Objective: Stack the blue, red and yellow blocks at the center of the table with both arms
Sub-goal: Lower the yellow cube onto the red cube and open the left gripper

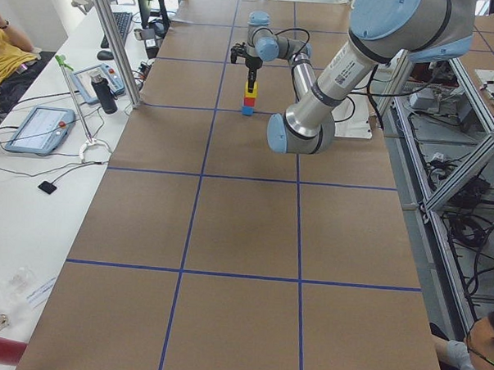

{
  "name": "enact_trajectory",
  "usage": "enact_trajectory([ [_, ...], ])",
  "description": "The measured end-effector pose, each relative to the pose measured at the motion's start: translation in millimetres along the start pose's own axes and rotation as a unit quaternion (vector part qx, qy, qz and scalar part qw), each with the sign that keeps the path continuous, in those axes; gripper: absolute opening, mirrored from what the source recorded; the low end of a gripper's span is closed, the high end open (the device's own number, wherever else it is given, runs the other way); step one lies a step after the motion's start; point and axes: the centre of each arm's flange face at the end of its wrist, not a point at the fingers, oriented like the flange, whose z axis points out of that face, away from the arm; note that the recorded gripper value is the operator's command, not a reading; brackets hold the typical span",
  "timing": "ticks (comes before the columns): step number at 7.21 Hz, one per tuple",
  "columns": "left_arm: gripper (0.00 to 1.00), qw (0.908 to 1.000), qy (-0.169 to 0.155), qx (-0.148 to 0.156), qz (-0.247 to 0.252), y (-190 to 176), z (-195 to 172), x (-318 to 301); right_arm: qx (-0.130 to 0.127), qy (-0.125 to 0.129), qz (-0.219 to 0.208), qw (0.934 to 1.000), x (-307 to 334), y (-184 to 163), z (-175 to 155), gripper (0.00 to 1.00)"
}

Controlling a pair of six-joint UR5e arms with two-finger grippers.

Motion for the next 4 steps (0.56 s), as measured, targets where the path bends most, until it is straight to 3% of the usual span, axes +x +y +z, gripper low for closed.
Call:
enact_trajectory([
  [4,0.99,0.9998,0.010,0.014,0.013,-0.5,-18.1,-1.6,0.000,0.000,0.000,1.0000,-0.3,-0.3,-0.4,1.00],
])
